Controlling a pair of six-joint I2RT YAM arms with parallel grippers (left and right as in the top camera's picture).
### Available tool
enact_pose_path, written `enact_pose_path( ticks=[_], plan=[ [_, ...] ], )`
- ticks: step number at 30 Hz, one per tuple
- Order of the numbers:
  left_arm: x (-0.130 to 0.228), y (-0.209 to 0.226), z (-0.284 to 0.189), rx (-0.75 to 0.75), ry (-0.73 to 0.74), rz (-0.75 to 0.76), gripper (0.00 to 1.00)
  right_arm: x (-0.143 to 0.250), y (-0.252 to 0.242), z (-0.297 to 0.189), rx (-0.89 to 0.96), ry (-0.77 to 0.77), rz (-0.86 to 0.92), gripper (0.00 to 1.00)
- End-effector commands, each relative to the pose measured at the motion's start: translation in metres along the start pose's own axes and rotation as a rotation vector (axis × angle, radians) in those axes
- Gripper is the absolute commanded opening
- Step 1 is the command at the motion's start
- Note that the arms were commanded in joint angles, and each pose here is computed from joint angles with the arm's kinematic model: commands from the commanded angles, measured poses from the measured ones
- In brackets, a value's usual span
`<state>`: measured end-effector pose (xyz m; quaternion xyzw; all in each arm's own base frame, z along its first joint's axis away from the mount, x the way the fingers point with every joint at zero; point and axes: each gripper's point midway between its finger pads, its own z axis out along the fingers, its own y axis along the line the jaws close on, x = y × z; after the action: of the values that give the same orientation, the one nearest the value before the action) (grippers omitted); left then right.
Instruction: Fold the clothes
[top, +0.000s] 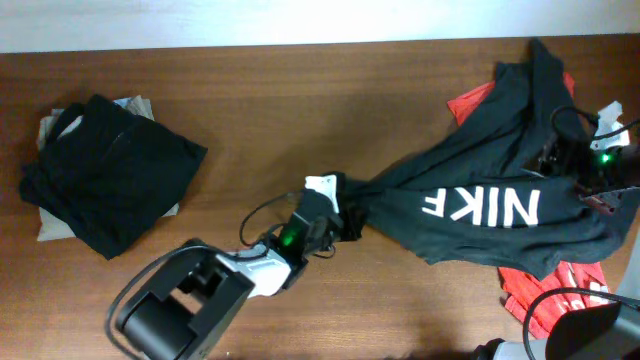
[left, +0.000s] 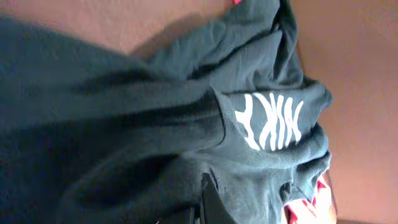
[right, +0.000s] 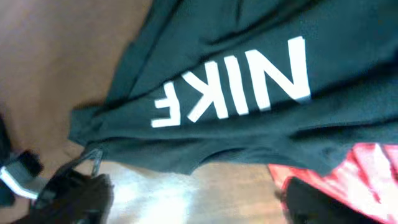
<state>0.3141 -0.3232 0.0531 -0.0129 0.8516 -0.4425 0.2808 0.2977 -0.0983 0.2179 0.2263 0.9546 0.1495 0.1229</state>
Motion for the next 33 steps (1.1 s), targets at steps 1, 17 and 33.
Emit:
enact_pose_path(
  ticks=[1,17,33],
  plan=[
    [-0.065,-0.047,-0.044,0.137,-0.145,0.120,0.00,0.010,-0.011,0.003,0.058,0.032,0.003,0.43],
    [-0.282,0.043,-0.258,-0.141,-0.813,0.001,0.01,0.129,-0.012,0.157,0.051,0.410,-0.125,0.04],
    [-0.298,0.082,-0.305,-0.222,-0.887,-0.047,0.01,0.064,-0.077,0.215,0.503,0.204,-0.121,0.04]
  ],
)
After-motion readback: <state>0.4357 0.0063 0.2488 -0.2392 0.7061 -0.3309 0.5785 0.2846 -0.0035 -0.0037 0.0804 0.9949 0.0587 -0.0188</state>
